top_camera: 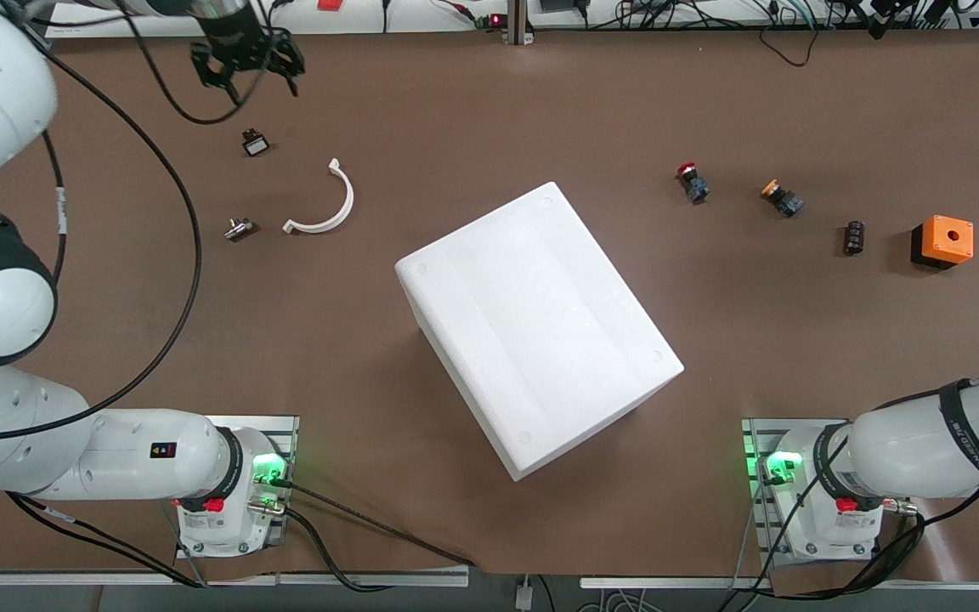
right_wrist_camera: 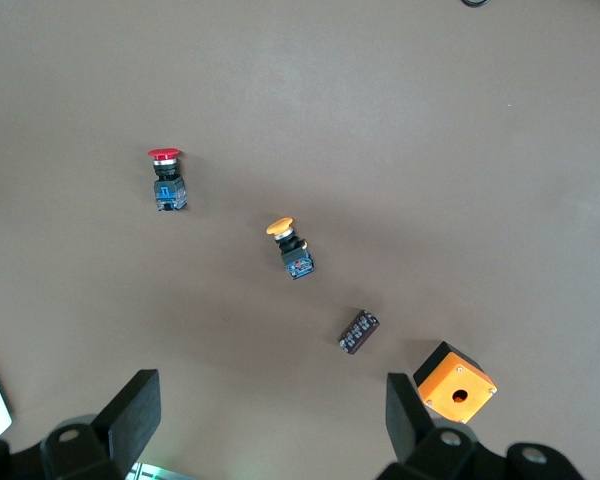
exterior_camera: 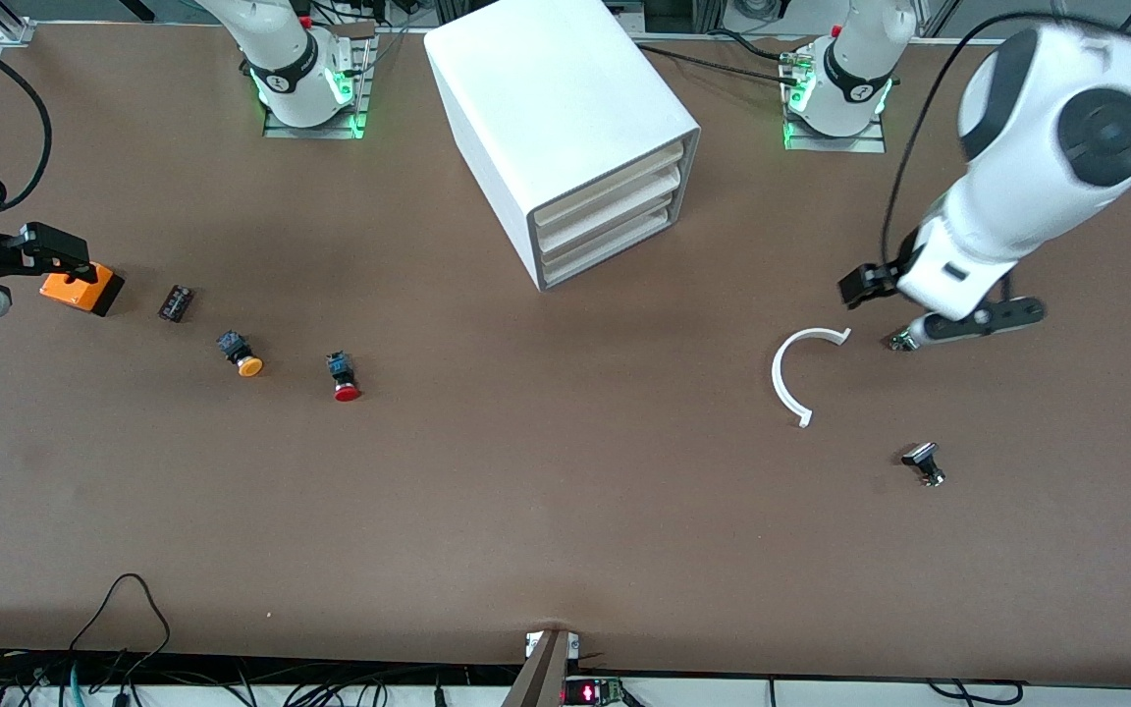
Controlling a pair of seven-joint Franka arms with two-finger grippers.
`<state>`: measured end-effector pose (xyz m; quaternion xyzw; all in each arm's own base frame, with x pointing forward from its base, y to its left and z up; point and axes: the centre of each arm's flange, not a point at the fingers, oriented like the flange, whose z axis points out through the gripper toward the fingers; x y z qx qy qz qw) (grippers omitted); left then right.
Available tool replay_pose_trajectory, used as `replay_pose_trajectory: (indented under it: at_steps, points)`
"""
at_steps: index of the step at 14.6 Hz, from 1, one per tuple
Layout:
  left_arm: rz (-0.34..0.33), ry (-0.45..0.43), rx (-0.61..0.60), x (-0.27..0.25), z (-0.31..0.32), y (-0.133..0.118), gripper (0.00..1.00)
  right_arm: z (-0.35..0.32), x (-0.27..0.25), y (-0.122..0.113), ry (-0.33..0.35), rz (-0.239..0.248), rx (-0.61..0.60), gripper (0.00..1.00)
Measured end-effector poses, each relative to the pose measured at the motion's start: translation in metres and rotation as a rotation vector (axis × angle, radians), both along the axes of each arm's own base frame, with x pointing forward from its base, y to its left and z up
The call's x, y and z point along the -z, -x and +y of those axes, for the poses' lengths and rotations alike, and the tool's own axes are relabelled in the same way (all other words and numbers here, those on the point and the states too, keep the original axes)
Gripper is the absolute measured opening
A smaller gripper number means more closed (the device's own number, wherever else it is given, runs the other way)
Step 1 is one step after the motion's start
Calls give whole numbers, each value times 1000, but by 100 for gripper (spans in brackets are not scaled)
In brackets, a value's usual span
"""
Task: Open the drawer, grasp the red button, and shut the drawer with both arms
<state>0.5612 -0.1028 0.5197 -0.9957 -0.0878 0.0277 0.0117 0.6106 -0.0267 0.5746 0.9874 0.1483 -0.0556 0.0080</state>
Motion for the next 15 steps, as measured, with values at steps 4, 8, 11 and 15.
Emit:
replay_pose_trajectory:
  at_steps: [4, 8, 11, 15]
  points:
    - [-15, -10, 0, -47, 22, 20, 100, -16, -13, 4, 5, -22, 29, 100]
    - [-26, -17, -16, -57, 32, 20, 100, -16, -15, 5, 5, -22, 30, 100]
    - [-32, -21, 1, -60, 57, 15, 100, -16, -12, 3, 6, -46, 27, 100]
    - [-42, -18, 27, -65, 74, 10, 100, -18, -7, 22, -1, -88, 28, 100]
